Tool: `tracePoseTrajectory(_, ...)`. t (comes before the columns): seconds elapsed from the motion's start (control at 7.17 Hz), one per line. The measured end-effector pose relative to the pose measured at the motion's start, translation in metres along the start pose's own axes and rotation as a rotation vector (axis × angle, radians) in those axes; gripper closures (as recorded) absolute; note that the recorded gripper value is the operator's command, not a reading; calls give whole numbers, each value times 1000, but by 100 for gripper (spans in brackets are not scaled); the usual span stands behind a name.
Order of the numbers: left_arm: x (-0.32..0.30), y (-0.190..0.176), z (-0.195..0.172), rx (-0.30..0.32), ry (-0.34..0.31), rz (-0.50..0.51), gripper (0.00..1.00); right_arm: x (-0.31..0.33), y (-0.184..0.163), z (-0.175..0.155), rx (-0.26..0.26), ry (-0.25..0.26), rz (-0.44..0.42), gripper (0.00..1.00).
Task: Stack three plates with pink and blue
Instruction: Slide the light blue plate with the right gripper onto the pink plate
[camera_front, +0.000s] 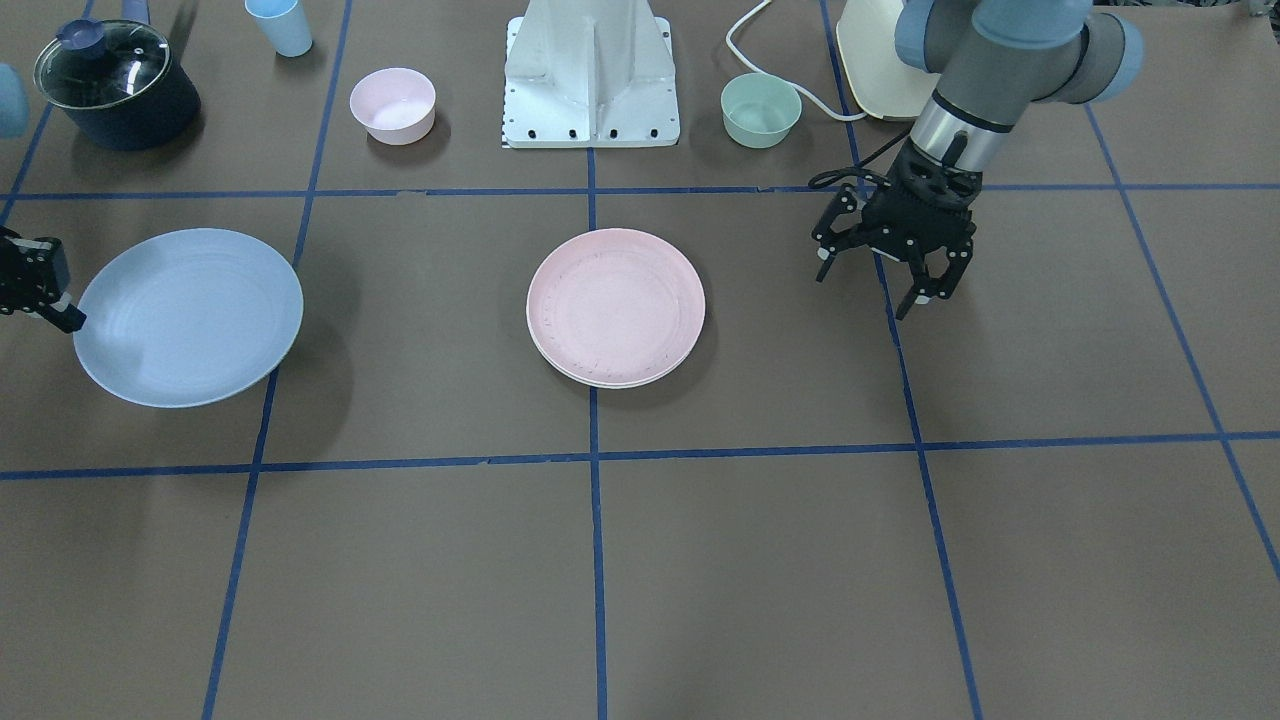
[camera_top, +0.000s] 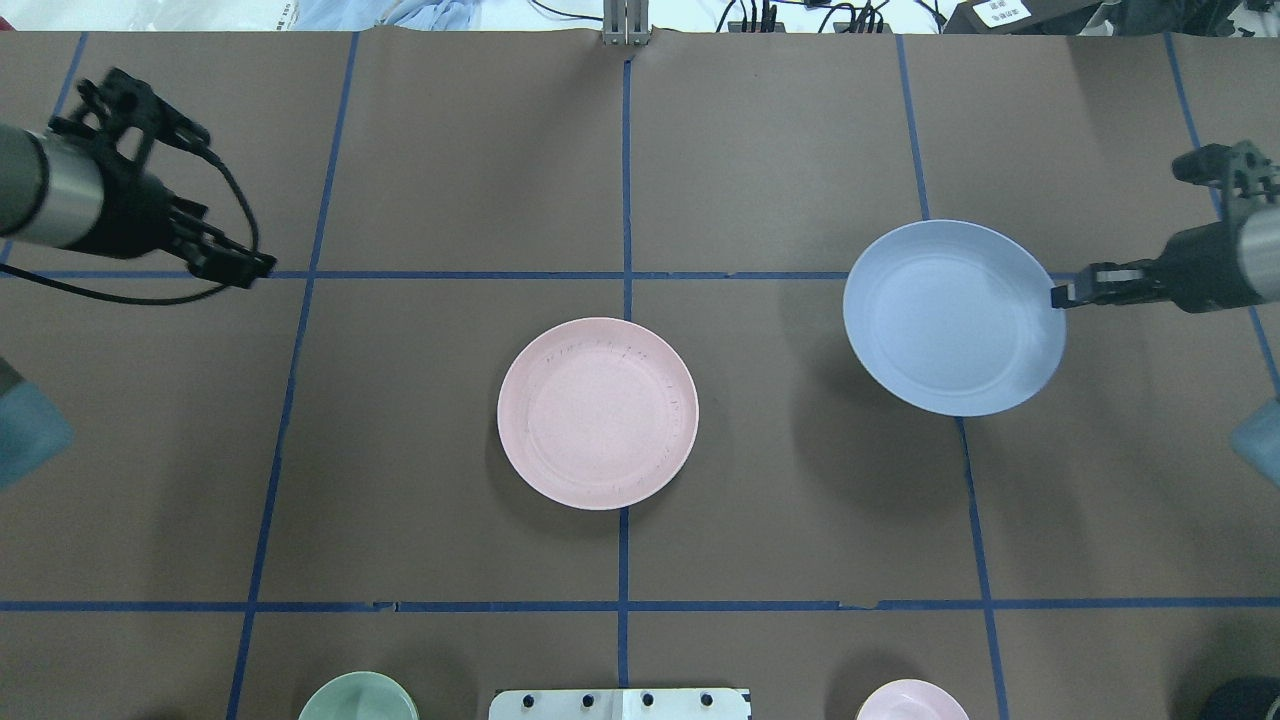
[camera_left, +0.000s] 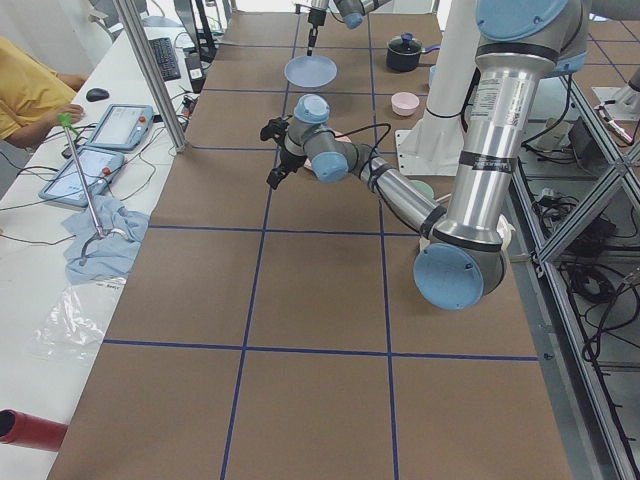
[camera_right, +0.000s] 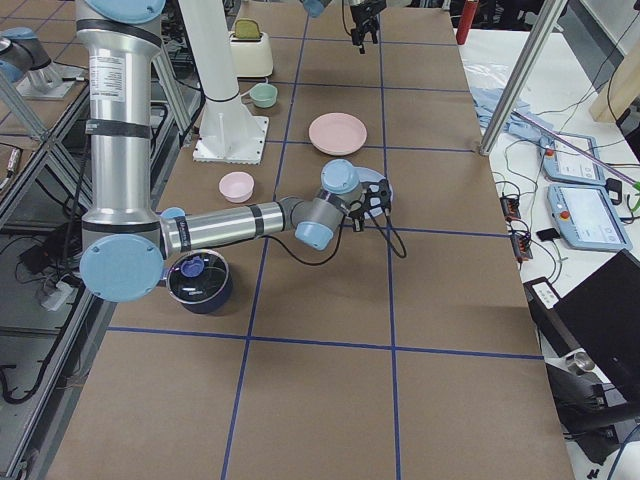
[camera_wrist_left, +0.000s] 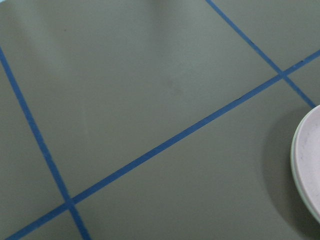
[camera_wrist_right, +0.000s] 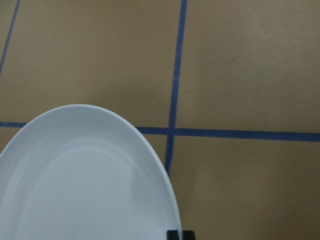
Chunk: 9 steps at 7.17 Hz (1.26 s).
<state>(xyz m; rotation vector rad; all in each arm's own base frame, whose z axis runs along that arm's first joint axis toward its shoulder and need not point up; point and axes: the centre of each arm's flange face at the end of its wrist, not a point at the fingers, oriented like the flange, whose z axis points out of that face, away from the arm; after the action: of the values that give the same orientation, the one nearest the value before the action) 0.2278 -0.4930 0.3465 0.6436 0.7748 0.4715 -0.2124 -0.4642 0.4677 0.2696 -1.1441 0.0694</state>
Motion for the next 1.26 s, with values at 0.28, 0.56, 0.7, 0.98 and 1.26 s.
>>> tracePoseTrajectory(0.28, -111, 28, -41, -40, -87, 129, 0, -89, -10, 40, 4, -16, 62, 100)
tracePoseTrajectory(0.56, -209, 89, -68, -97, -102, 148, 0, -187, 1, 71, 16, 15, 117, 100)
tracePoseTrajectory(0.7, -233, 117, -71, -122, -104, 116, 0, -236, 14, 81, 20, 41, 141, 100)
tracePoseTrajectory(0.98, -261, 147, -73, -148, -113, 56, 0, -301, 60, 113, 54, 76, 159, 100)
tracePoseTrajectory(1.26, -269, 155, -72, -157, -115, 30, 0, -327, 97, 137, 72, 95, 148, 100)
